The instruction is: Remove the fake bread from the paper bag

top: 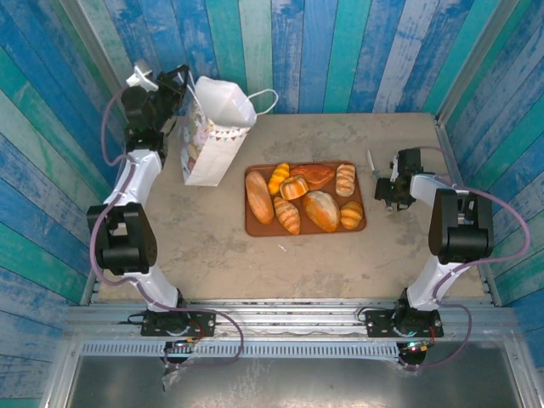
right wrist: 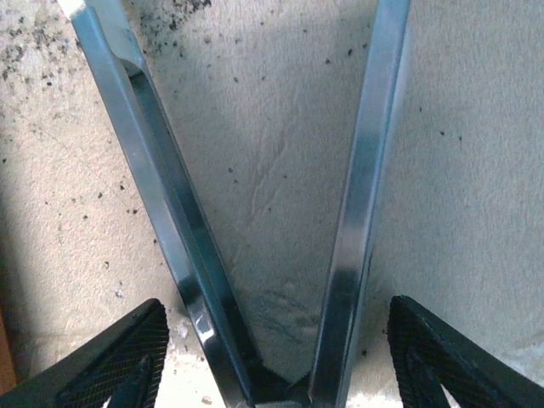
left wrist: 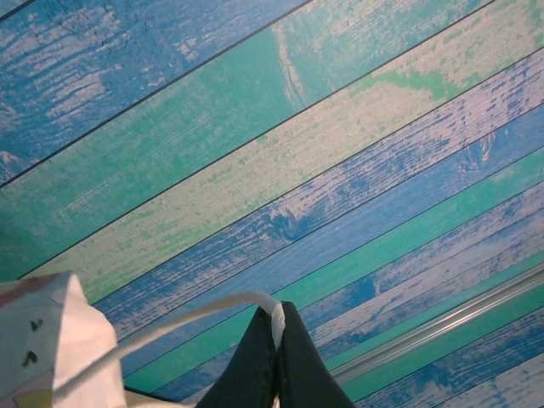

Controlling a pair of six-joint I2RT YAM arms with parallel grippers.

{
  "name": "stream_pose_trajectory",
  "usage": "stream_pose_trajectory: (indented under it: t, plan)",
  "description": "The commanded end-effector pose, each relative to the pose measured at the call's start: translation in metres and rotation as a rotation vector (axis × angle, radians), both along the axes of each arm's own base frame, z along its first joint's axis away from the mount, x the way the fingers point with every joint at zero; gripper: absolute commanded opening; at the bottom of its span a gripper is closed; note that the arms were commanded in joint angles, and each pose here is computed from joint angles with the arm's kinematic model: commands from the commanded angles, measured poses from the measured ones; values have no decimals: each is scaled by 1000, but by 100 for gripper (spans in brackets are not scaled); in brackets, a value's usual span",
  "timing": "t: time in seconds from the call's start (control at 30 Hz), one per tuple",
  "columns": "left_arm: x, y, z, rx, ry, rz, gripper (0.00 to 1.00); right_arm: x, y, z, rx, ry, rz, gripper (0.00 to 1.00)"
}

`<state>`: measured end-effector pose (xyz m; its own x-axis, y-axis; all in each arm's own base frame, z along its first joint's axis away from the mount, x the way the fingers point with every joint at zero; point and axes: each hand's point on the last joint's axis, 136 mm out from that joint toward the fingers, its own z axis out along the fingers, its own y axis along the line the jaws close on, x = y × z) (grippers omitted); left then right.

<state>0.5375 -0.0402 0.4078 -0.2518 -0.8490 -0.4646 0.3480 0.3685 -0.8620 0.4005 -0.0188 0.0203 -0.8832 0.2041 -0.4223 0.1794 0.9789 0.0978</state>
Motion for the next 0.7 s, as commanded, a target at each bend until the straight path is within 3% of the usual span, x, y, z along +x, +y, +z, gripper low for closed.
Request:
stream_pose_trajectory:
  t: [0.0,0.47,0.5,0.53,0.67]
  plan:
    - [11,-6,-4,-45,-9,-43,0,-12,-5,10,-1,31,-36,73]
    - [16,-27,7,-72,-38,-93,0,-20,-9,91,-23,-118,-64,82]
    - [17,-28,7,-78,-40,-97,0,-22,-10,95,-26,-125,-64,87]
    - [17,-31,9,-84,-46,-103,0,-22,-9,100,-26,-138,-59,100]
    - [20,-36,8,-111,-49,-114,0,-27,-7,114,-21,-170,-52,100]
